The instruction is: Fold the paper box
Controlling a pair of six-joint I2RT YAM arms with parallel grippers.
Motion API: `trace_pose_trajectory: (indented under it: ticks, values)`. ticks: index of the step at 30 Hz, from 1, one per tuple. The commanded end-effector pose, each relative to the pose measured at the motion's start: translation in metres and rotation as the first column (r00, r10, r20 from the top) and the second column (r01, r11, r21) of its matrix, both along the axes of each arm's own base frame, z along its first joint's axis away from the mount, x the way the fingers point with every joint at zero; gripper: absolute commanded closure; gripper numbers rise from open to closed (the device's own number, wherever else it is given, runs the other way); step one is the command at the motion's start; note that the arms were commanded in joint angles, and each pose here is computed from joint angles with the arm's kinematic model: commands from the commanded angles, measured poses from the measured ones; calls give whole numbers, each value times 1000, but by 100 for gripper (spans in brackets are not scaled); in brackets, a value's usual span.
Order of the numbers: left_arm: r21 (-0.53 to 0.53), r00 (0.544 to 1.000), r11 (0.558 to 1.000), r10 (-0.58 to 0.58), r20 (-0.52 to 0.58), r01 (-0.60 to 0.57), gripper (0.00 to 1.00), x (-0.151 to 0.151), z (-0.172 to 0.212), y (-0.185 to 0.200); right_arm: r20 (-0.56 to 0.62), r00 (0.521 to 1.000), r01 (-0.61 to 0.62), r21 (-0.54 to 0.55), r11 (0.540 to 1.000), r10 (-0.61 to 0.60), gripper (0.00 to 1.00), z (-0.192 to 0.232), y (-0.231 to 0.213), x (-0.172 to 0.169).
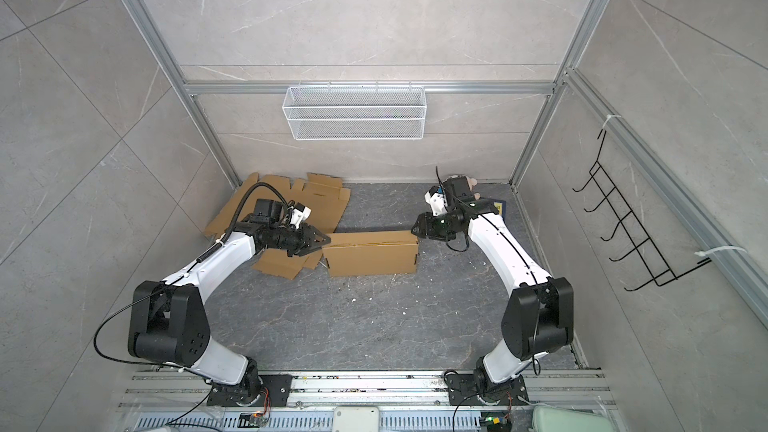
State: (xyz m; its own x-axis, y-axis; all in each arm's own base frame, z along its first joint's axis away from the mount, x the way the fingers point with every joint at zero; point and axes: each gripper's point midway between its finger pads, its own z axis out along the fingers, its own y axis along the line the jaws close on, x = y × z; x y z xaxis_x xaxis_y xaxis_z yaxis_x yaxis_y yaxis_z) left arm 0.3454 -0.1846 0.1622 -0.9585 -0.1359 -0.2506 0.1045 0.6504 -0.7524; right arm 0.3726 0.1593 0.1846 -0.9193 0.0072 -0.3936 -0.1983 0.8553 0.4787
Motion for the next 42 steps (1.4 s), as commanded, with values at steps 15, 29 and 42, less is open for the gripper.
trace_pose_trajectory:
  ticks: [15,29,42]
  values:
    - [63,991,989,-130,-20,131,61,-61,-8,-32,-144,988,37,-105,994,-52,59,-41,-33,-53]
    - [-5,969,969,-248,-2,248,33,-125,13,-45,-193,969,138,-91,986,-153,35,-48,-50,-113]
    - [291,942,941,-242,233,170,25,6,-14,-53,-356,878,368,75,927,-320,34,-105,0,-131]
